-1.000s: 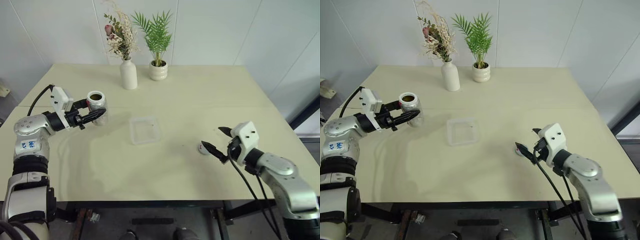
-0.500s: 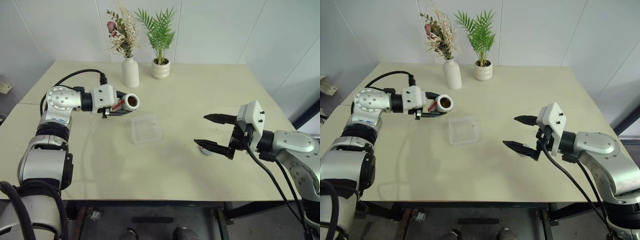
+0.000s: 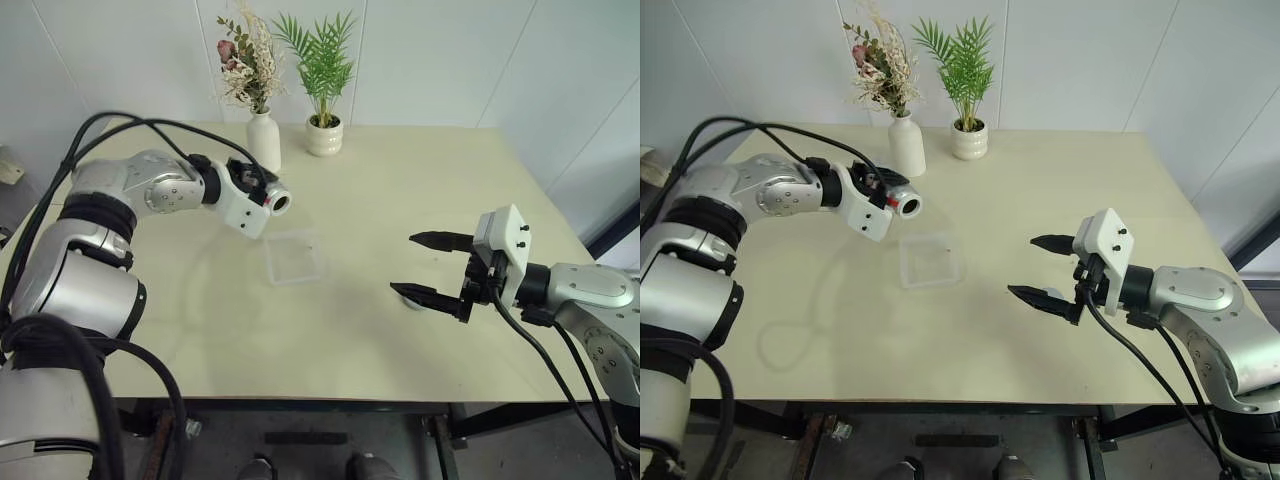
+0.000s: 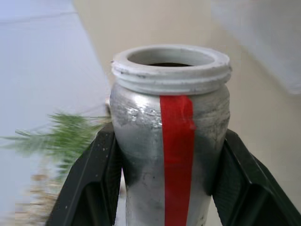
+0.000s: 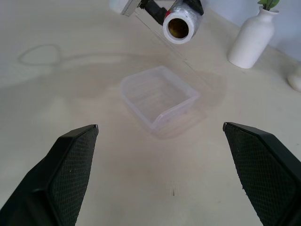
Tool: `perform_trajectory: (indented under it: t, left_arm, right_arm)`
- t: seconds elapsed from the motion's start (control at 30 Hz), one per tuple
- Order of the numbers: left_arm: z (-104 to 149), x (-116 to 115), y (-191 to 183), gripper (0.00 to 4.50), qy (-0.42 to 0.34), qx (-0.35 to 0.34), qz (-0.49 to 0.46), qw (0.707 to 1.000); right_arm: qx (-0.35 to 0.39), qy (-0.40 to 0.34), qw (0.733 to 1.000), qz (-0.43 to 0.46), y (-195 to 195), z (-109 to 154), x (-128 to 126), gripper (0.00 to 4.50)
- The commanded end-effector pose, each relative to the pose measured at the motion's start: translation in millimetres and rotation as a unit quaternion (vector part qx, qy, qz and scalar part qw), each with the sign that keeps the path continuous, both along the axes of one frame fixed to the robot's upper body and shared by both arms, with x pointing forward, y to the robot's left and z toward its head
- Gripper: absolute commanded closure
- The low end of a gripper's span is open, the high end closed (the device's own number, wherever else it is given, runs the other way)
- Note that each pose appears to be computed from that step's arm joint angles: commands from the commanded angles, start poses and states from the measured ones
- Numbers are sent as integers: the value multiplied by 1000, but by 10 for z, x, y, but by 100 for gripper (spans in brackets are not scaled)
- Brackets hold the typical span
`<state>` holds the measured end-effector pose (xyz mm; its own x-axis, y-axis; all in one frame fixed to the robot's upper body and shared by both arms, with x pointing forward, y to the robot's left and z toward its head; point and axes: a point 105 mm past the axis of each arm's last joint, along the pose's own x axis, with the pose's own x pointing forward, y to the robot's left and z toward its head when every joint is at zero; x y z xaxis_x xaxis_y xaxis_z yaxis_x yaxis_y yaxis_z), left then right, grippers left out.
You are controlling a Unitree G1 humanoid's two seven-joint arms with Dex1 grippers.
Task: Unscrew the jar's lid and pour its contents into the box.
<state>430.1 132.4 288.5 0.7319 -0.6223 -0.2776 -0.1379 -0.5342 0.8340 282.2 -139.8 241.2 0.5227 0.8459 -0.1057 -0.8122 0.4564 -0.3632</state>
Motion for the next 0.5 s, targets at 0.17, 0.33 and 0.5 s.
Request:
perform_trajectory:
  t: [0.17,0.33,0.5]
  left_arm:
    - [135,-147,-282,237,-110,64,-139,982]
    - [80,-145,-230,237,-129,107,-161,973]
    - [66,-103,-128,237,-156,135,-160,965]
  right_arm:
    - [-5,-28,1000,-2,-13,132,7,0]
    - [-7,-26,1000,1,-4,132,33,0]
    - [-9,-24,1000,1,-6,133,50,0]
